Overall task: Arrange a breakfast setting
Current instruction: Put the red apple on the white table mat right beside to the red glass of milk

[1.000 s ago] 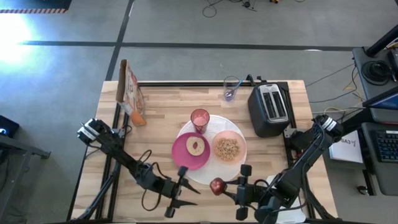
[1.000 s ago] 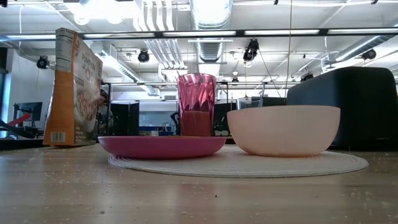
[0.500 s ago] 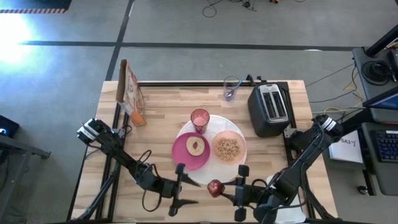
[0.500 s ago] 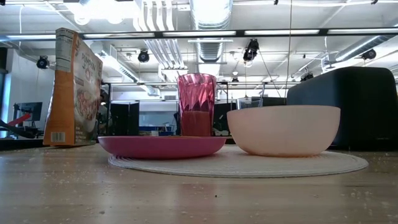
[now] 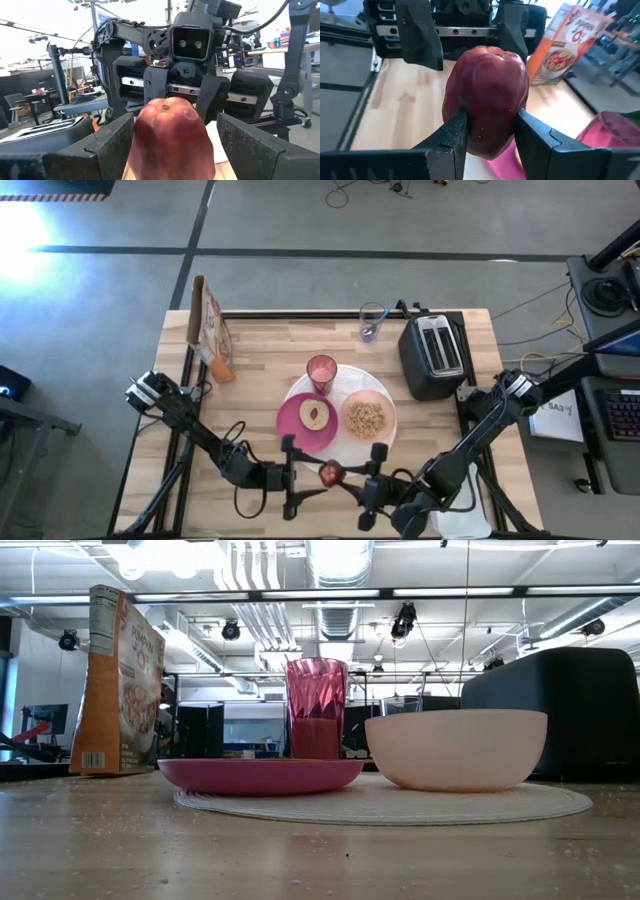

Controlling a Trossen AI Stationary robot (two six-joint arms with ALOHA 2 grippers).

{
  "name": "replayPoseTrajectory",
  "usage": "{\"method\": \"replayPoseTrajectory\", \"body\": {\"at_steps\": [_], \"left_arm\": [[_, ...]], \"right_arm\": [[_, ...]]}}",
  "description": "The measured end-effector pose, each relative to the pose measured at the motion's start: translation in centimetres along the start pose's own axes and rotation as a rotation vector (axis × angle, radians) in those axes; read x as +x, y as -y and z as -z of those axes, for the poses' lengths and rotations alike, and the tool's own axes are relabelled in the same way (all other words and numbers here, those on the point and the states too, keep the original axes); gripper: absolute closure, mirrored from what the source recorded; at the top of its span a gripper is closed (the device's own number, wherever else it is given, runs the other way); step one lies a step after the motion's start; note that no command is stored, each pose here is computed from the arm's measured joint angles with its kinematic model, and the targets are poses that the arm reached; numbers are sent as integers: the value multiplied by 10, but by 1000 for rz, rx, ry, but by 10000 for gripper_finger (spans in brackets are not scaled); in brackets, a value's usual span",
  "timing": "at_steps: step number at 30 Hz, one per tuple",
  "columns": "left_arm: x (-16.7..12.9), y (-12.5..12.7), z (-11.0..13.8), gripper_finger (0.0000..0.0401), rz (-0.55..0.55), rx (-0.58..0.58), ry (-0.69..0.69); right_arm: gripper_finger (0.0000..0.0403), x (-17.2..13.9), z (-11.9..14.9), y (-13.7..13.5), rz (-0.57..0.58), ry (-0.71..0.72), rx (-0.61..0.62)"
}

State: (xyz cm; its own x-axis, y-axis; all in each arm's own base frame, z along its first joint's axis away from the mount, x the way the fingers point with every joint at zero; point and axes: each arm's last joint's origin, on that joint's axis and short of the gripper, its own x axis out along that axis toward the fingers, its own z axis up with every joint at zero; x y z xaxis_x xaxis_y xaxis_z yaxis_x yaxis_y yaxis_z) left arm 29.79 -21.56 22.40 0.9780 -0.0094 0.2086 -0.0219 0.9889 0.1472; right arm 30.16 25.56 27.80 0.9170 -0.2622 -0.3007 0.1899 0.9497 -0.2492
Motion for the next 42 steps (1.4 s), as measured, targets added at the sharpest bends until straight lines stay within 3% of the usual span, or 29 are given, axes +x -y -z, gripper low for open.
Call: {"method": "replayPoseTrajectory", "body": {"at_steps": [7,26,34,42], "left_arm": [[0,-2,1,134,-92,-1,-29],[3,-4,-1,134,-105,-31,-33],[4,-5,0,185,-109,-55,-33],[4,-5,0,194,-110,-59,-34]], "right_arm": [[280,5,-3,0,32,31,-86],[280,14,-9,7,54,55,-127],[279,14,-10,7,59,61,-118],[231,14,-10,7,59,61,-119]]}}
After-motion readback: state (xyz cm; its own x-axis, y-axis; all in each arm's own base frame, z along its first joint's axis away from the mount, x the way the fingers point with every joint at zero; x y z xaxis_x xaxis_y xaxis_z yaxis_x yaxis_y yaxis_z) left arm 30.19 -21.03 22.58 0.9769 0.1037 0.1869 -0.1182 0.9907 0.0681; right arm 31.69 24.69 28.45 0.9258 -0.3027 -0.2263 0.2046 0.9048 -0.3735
